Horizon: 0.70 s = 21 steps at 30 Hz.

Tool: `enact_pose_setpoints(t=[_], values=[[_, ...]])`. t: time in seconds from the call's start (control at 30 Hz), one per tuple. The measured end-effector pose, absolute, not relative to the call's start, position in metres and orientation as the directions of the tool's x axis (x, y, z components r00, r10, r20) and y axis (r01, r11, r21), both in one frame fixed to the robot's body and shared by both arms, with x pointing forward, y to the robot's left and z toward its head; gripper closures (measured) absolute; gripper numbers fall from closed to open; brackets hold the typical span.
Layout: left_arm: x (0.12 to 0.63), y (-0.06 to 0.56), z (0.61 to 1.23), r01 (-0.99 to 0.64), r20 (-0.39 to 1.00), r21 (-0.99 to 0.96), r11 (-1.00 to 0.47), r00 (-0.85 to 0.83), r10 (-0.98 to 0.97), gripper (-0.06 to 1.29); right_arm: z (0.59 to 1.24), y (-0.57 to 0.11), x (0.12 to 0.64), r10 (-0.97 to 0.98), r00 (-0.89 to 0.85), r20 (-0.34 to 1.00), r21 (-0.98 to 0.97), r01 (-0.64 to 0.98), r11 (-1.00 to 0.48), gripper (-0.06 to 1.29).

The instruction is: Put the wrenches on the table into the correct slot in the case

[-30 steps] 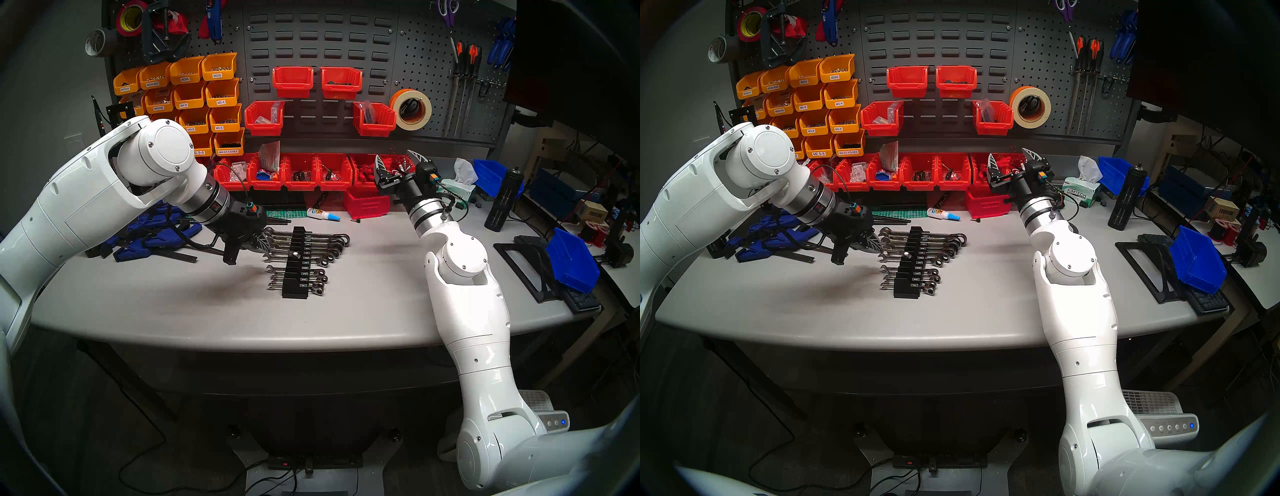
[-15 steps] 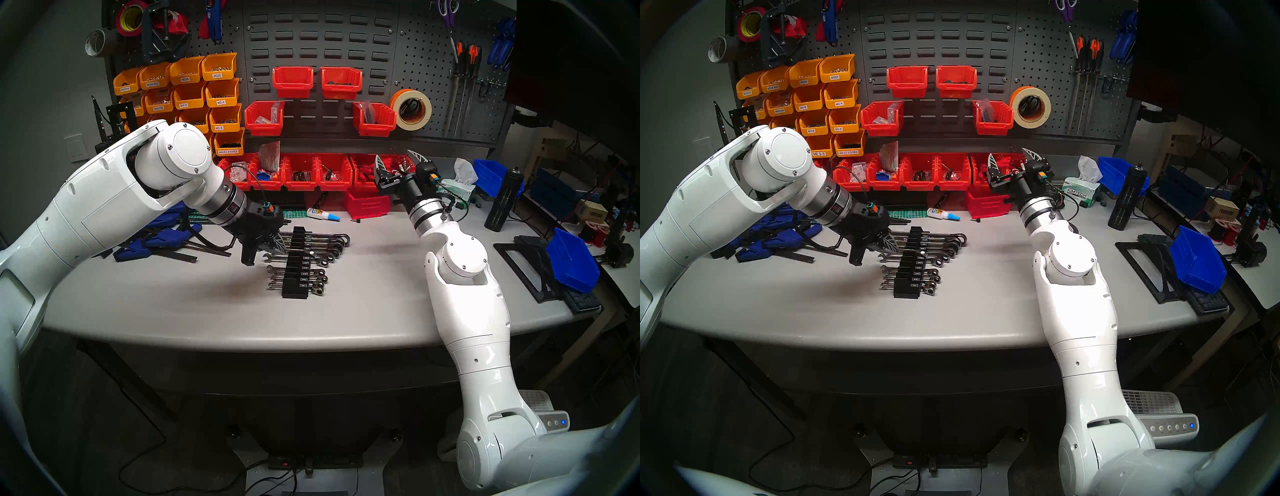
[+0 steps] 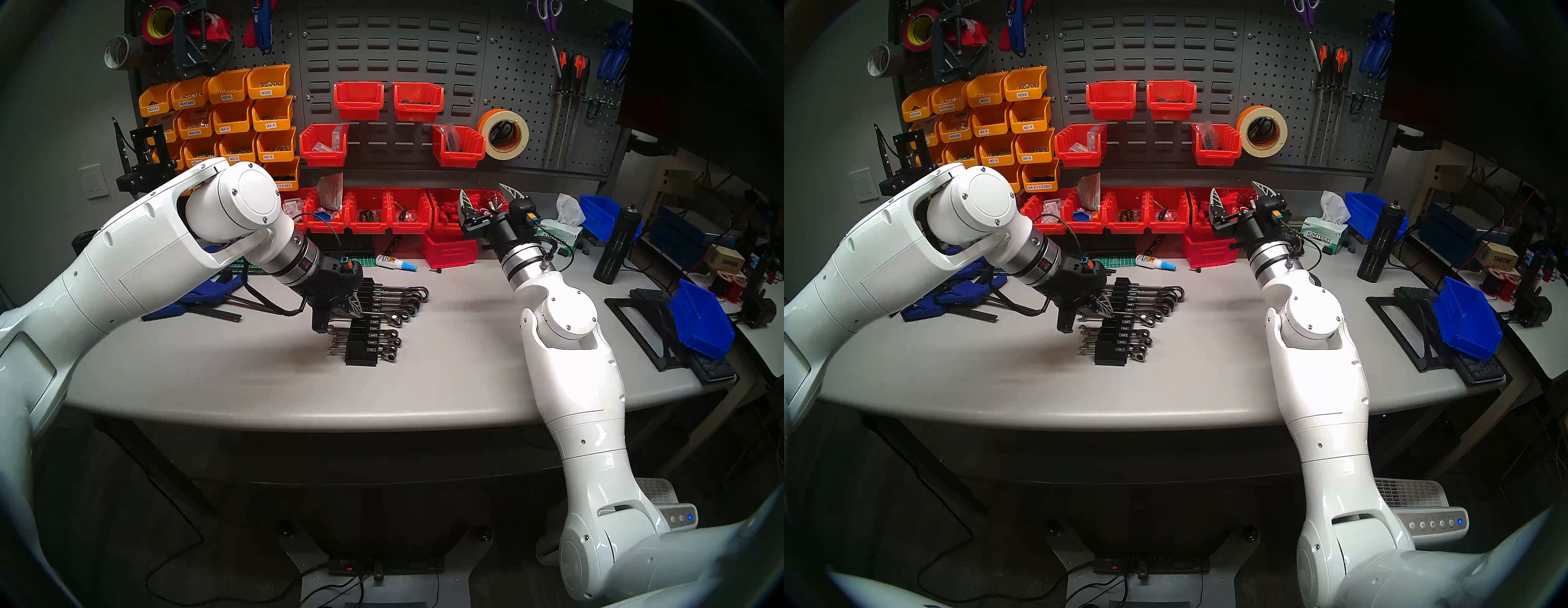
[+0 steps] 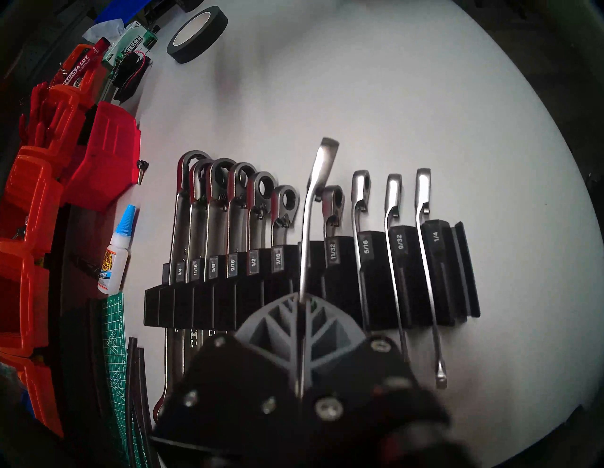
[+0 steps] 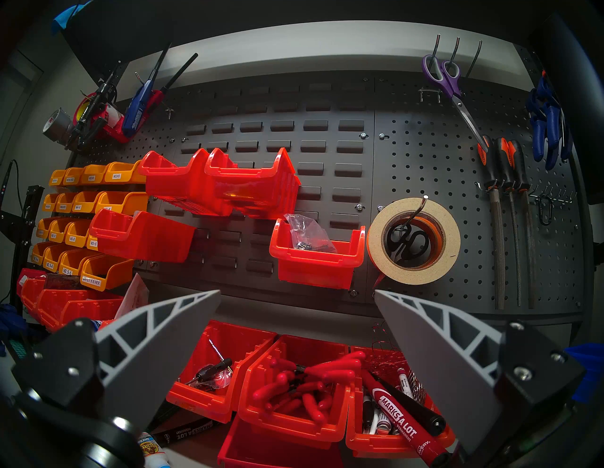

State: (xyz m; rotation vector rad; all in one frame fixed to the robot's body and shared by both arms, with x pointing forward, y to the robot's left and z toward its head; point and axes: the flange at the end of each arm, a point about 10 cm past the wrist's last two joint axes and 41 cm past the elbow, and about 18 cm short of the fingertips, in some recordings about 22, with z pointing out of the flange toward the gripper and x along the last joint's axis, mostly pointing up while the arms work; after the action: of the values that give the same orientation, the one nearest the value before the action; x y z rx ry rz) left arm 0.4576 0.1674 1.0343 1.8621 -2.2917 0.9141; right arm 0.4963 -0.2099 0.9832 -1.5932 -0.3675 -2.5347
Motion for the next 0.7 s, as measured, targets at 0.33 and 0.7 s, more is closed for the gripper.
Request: enact_pose_setpoints(t=[0.33, 0.7], values=[[0.457, 0.159, 1.034, -0.907, 0.374, -0.416, 0.072, -0.242, -0.895, 1.25, 0.983, -0.21, 0.496, 0.023, -0.436, 0.899, 0.138, 0.233, -0.963, -0.01], [0.449, 0.153, 1.039, -0.906, 0.346, -0.42, 0.052, -0.212, -0.914, 1.25, 0.983, -0.21, 0.496, 0.023, -0.436, 0.899, 0.138, 0.233, -0.963, -0.01]])
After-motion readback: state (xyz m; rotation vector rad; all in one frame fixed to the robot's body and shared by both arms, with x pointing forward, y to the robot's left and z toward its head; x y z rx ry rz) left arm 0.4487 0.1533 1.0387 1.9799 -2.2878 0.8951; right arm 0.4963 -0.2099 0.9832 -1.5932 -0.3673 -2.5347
